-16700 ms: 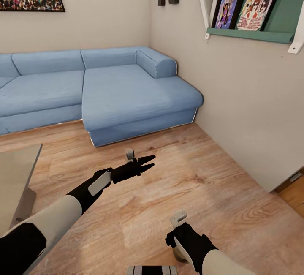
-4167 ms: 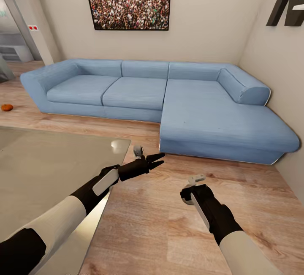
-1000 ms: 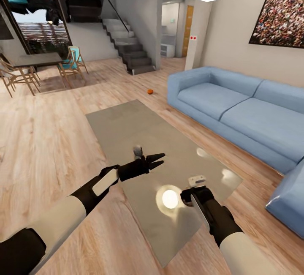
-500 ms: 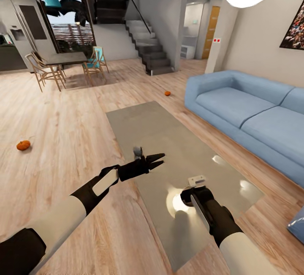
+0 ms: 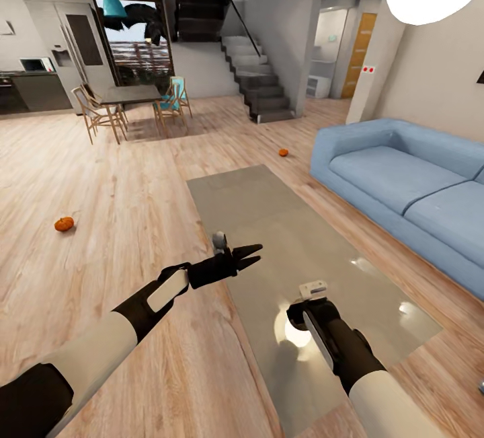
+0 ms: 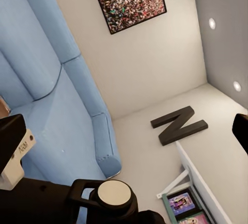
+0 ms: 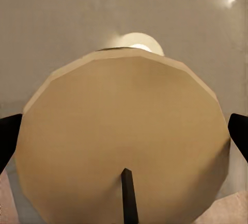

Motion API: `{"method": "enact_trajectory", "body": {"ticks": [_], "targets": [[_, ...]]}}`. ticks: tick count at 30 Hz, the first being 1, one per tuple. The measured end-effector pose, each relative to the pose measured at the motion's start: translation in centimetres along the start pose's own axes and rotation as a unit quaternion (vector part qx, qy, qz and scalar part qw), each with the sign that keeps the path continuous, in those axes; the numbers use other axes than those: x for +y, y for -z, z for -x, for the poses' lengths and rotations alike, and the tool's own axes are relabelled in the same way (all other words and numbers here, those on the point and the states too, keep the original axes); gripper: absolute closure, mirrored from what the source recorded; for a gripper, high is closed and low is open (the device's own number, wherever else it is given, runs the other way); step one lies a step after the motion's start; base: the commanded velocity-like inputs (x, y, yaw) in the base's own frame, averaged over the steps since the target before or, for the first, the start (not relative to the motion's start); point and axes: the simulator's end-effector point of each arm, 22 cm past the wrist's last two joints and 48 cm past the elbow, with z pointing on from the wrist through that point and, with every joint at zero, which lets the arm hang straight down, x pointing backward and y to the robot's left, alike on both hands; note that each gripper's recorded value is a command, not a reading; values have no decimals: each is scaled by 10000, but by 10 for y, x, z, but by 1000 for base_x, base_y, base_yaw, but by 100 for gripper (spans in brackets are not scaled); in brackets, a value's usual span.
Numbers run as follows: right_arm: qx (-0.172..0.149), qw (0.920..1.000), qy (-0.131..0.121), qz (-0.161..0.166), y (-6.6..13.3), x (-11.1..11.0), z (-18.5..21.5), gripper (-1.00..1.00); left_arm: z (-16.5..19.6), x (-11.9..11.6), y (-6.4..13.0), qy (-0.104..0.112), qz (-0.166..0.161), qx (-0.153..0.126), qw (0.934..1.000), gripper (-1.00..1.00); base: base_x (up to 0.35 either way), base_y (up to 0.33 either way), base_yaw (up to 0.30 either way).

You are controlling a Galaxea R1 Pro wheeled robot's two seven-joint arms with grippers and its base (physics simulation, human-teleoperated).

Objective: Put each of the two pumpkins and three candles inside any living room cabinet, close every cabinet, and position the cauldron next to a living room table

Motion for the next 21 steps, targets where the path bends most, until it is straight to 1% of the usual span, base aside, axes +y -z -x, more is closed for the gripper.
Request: {"method": "enact_trajectory", "body": {"ticks": [6, 8, 14, 17, 19, 21], "targets": [[-7, 10000, 27, -16, 8, -2, 4, 100, 3, -8, 0, 0, 6, -10, 10000, -100, 0, 0, 3], [-10, 10000, 29, -20, 11, -2, 5, 100, 5, -10, 0, -2, 13, -14, 10000, -100, 0, 0, 110], [-13, 10000, 19, -22, 19, -4, 9, 100, 11, -17, 5, -18, 60, -45, 10000, -100, 0, 0, 232], [105, 9999, 39, -22, 19, -4, 0, 100, 13, -19, 6, -22, 88, -49, 9999, -100, 0, 0, 277], [150, 9999, 43, -19, 20, -4, -2, 100, 19, -15, 16, -39, 195, -85, 9998, -100, 0, 0, 282], [227, 9997, 57, -17, 20, -4, -8, 100, 27, -7, 34, -60, 383, -146, 9991, -100, 0, 0, 284]]}}
